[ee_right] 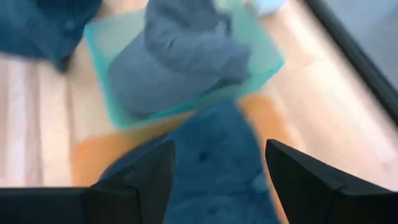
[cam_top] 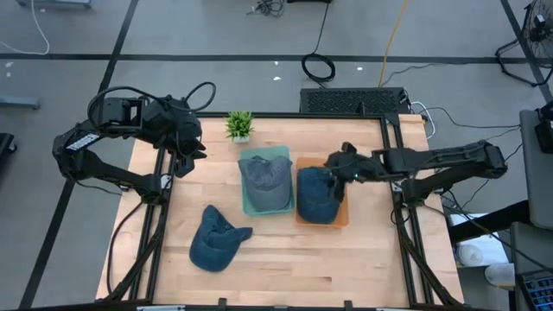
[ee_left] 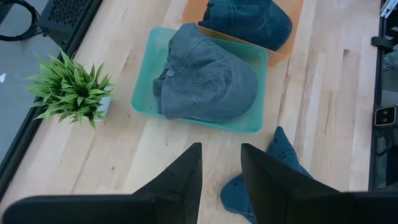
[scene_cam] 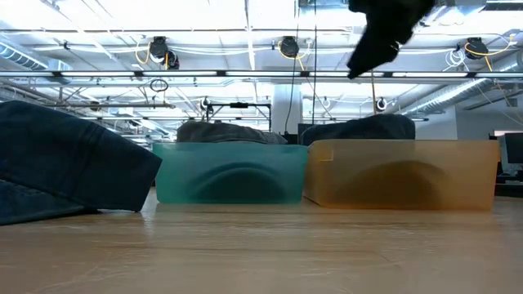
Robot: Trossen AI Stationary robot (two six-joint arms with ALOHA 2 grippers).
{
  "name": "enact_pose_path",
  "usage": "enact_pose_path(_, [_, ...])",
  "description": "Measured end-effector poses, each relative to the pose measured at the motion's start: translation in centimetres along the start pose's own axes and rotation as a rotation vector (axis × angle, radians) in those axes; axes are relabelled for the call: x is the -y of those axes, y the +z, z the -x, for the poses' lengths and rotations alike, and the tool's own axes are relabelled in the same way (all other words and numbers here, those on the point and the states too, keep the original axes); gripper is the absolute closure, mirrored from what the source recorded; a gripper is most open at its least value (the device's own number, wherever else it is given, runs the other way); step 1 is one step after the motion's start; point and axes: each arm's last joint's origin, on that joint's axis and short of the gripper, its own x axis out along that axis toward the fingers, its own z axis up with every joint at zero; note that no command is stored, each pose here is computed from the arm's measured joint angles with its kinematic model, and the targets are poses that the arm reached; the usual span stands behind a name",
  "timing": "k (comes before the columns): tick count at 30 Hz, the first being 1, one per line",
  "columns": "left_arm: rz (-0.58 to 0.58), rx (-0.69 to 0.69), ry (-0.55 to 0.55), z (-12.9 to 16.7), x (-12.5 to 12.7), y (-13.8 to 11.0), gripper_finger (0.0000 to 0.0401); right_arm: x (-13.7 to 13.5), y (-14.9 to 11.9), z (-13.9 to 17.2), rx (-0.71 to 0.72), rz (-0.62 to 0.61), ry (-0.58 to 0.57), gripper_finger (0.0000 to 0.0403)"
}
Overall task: Pick & Place hat
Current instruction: Put the right blue cap into the orange bin
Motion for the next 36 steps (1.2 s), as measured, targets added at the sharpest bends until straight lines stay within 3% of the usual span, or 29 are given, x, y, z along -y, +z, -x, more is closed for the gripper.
enact_pose_path(6, [-0.005, 0.000, 0.002, 0.0, 0.0, 0.0, 0.0283, -2.4, -2.5, -0.5, -0.056, 0.057, 0.052, 0.0210])
enact_pose_path(15, [0.000, 0.000, 0.002, 0.0, 0.0, 0.0, 0.0283, -2.7, -5.3, -2.8, 0.015, 0.126, -0.001, 0.0391])
enact_pose_path(26, [0.006, 0.001, 0.001, 0.0, 0.0, 0.0, 0.0283, -0.3, -7.2, -5.7, 0.097, 0.035, -0.056, 0.0400])
enact_pose_path(36, [0.049, 0.001, 0.001, 0.0, 0.0, 0.0, 0.0283, 0.8, -8.8, -6.9, 0.114, -0.007, -0.030, 0.0402])
